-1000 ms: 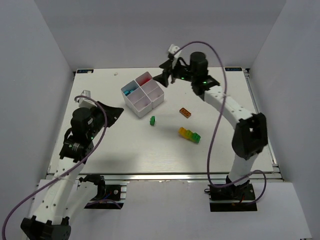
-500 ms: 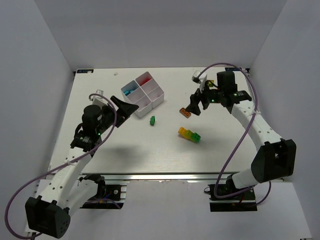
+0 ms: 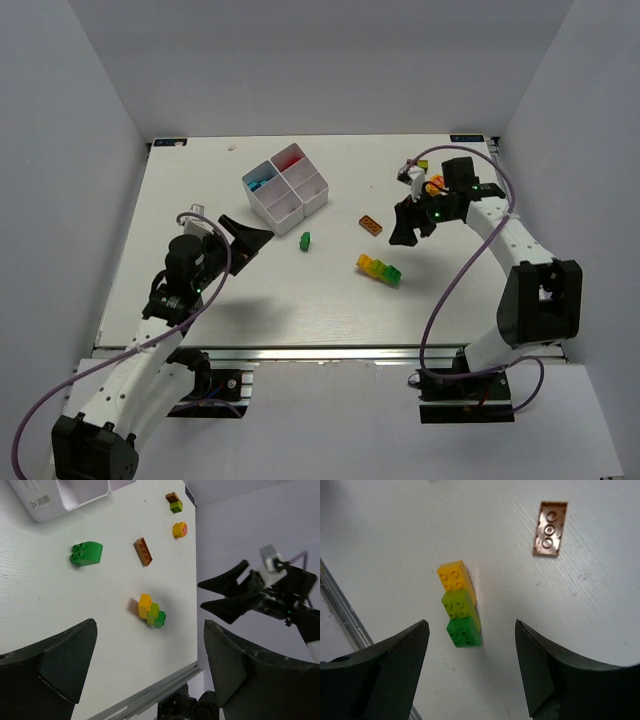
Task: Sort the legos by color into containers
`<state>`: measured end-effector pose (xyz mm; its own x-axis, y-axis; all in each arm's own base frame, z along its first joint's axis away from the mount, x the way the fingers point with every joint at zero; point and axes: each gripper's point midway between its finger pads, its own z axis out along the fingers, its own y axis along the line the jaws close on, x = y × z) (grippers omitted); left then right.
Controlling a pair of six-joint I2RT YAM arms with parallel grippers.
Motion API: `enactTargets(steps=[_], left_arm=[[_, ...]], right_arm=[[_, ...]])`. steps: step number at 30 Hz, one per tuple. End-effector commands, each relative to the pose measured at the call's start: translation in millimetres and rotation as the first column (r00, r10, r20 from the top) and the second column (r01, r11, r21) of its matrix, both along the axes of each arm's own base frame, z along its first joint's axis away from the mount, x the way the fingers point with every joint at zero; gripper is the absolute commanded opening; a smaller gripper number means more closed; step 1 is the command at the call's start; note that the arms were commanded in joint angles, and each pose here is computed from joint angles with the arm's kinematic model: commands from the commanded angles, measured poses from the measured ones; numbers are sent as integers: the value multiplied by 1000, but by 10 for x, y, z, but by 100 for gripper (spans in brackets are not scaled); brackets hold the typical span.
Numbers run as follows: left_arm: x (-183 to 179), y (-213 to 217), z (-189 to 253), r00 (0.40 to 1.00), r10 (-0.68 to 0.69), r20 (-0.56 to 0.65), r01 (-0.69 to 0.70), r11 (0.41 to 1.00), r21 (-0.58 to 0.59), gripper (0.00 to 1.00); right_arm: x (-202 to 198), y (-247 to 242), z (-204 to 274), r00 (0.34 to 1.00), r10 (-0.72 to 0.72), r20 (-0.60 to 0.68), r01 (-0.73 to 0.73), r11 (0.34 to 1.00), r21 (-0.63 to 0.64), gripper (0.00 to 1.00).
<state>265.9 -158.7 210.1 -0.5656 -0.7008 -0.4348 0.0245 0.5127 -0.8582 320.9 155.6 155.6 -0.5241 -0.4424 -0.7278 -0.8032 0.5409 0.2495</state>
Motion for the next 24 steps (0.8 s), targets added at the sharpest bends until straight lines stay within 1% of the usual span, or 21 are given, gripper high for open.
enactTargets(steps=[1, 2, 4, 5, 6, 9, 13, 19, 24], left_arm=[[-72, 18, 24, 1000, 4, 16, -4, 1000, -11, 96], [-89, 28, 44, 1000, 7, 24, -7, 1000, -12, 96], [-108, 39, 38, 1000, 10, 18, -9, 1000, -7, 96], [-118, 43, 37, 1000, 10, 15, -9, 1000, -6, 96], [-118, 50, 45, 1000, 14, 17, -14, 1000, -5, 96], [-125, 51, 30, 1000, 16, 10, -16, 1000, -10, 96], [-123, 35, 11, 1000, 14, 6, -14, 1000, -24, 96], [-99, 19, 12, 1000, 4, 0, -4, 1000, -14, 96], [-92, 25, 29, 1000, 8, 1, -8, 1000, -12, 96]], right_arm=[[-212, 36, -138, 991, 69, -113, -67, 998, 15, 77], [-241, 34, -202, 990, 70, -124, -69, 998, 9, 78], [-251, 61, -267, 992, 97, -80, -99, 995, -13, 89], [-323, 25, -398, 991, 97, -89, -101, 994, -44, 89], [-334, 65, -408, 992, 118, -53, -121, 991, -58, 90], [-427, 43, -574, 991, 128, -49, -133, 987, -93, 89], [-365, 36, -707, 991, 132, -8, -131, 982, -133, 90], [-352, 209, -862, 986, 166, -13, -166, 973, -161, 89], [-348, 314, -998, 983, 181, 15, -174, 962, -213, 88]])
